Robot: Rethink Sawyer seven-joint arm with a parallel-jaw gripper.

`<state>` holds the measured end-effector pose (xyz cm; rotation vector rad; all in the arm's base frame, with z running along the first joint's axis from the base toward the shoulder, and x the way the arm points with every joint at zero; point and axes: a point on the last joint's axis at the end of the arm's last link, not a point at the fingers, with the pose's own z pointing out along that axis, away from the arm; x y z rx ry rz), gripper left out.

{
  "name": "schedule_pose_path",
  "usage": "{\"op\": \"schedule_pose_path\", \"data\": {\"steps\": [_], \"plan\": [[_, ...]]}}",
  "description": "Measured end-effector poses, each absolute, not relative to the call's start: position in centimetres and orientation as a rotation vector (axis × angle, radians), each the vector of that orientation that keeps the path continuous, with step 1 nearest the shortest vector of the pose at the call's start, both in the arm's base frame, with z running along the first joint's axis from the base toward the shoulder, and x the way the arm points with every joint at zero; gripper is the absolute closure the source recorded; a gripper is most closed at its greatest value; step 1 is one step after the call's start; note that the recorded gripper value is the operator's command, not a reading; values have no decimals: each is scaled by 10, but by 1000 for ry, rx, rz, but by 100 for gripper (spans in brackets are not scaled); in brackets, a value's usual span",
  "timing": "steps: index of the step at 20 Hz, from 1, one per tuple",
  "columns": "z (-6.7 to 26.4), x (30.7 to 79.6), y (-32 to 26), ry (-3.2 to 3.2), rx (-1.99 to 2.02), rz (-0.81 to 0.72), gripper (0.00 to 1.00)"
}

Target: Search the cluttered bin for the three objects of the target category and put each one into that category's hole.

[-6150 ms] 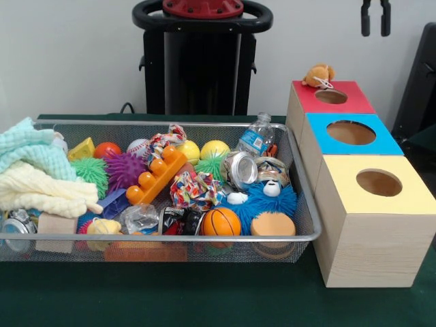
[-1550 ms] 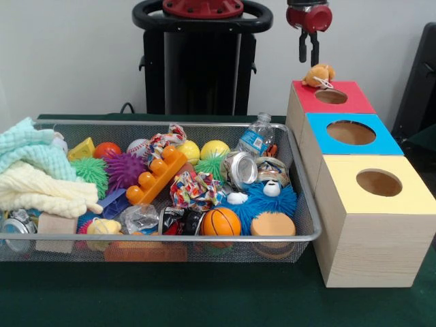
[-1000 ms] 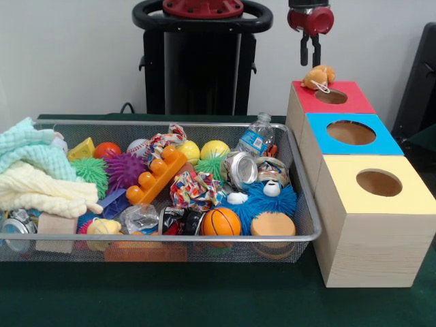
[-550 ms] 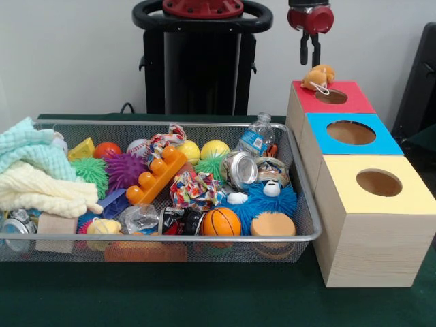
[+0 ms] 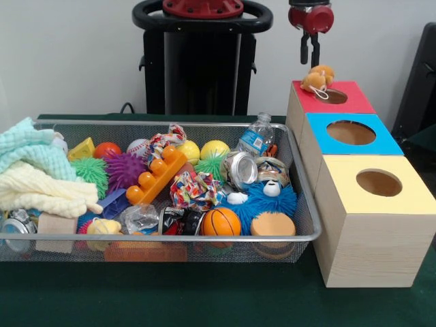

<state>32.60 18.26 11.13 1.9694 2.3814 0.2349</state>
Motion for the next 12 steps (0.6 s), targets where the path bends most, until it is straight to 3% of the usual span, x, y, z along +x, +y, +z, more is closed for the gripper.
{"op": "schedule_pose_path", "data": {"steps": [12], "plan": [[106,368,188,2267,2035,244,0]]}}
